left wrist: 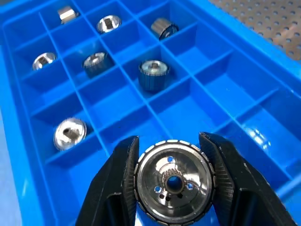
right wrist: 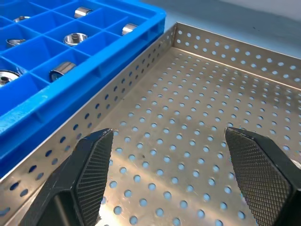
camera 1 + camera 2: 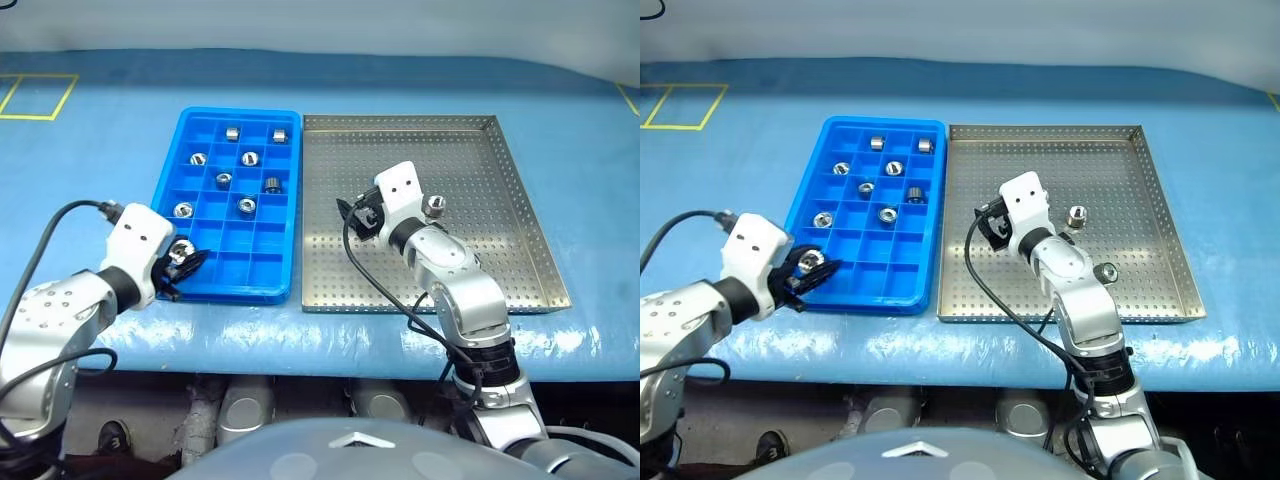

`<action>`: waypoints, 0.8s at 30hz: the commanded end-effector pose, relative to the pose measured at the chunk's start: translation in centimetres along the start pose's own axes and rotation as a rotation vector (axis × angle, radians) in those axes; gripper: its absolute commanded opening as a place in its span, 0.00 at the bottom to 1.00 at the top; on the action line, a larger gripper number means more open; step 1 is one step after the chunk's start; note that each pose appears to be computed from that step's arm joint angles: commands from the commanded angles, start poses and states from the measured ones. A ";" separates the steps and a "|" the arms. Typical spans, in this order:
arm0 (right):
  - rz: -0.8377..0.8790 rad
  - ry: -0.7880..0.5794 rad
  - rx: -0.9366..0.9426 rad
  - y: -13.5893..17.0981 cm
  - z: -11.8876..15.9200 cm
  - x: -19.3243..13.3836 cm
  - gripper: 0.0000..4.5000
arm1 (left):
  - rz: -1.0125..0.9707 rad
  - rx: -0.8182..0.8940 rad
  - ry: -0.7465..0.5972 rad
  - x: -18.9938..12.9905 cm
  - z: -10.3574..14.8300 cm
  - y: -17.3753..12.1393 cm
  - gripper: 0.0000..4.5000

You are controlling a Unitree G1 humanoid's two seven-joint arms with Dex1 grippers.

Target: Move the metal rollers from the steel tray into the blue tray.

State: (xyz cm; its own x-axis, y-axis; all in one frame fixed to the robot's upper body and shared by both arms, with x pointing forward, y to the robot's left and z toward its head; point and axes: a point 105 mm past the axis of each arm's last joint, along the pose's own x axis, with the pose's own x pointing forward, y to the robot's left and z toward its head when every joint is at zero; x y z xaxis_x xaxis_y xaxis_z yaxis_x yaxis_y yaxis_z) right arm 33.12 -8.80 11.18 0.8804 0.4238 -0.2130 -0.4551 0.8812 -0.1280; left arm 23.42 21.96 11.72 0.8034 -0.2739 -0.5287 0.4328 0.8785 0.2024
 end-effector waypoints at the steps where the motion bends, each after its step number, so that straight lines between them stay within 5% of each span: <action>1: 0.021 -0.056 -0.016 0.3 1.4 0.1 0.89 | 0.128 -0.004 -0.010 -0.7 0.1 1.8 0.38; 10: 0.006 -0.072 -0.024 -0.2 1.8 0.1 0.89 | 0.205 -0.055 0.067 0.7 -2.2 3.0 0.38; 15: -0.016 -0.079 -0.029 -0.6 2.0 -0.2 0.89 | 0.230 -0.071 0.084 1.1 -2.6 3.4 0.75; 17: -0.030 -0.081 -0.028 -0.9 2.0 -0.3 0.89 | 0.220 -0.081 0.050 1.4 -2.0 3.4 0.89; 24: -0.171 -0.100 -0.003 -4.5 1.9 0.0 0.89 | 0.042 -0.141 -0.280 2.6 4.0 0.4 0.89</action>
State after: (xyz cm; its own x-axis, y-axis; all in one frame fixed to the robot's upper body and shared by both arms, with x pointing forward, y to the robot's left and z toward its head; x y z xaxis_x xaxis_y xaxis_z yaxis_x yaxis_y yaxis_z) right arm 34.67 -11.23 11.99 0.9315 0.3256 -0.1622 -0.3489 0.9259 -0.1451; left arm 26.93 21.84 11.59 0.8978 -0.2312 -0.3748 0.2867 0.9529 0.0989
